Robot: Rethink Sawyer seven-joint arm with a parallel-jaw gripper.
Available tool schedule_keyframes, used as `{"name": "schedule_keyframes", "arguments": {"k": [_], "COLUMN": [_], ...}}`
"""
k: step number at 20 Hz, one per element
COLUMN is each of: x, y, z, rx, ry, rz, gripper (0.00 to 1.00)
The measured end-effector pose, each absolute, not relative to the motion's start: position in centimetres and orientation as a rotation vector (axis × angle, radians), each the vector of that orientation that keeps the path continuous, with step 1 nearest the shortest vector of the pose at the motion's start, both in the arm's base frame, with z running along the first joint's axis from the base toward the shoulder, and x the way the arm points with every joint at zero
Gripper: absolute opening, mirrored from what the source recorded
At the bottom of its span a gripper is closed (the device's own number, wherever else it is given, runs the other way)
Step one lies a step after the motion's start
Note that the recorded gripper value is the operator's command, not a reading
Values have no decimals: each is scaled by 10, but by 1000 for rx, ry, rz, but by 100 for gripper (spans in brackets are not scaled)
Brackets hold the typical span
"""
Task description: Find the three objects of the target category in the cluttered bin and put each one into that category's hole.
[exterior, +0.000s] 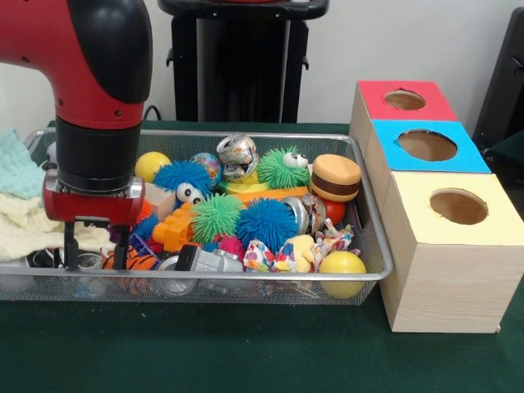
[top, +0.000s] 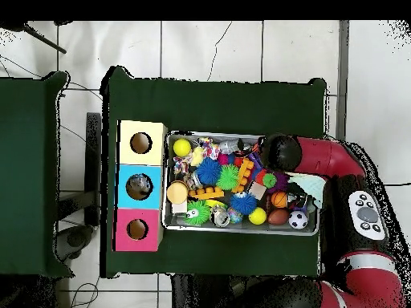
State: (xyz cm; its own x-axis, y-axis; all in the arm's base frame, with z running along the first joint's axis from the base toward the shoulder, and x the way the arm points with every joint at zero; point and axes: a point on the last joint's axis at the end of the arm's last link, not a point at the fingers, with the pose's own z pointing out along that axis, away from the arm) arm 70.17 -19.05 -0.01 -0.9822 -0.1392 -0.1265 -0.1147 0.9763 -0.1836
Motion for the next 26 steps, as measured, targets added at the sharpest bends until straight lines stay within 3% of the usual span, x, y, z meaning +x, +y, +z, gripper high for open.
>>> {"name": "schedule_keyframes", "arguments": {"k": [9, 15, 17, 26], "x": [700, 699, 698, 697], "y": [-186, -175, -166, -159], "z": [-3, -11, -16, -31], "rx": [-307, -498, -592, -606], "ry": [2968, 2951, 2938, 2906], "rz": [-344, -535, -660, -880], "gripper": [100, 100, 100, 100]}}
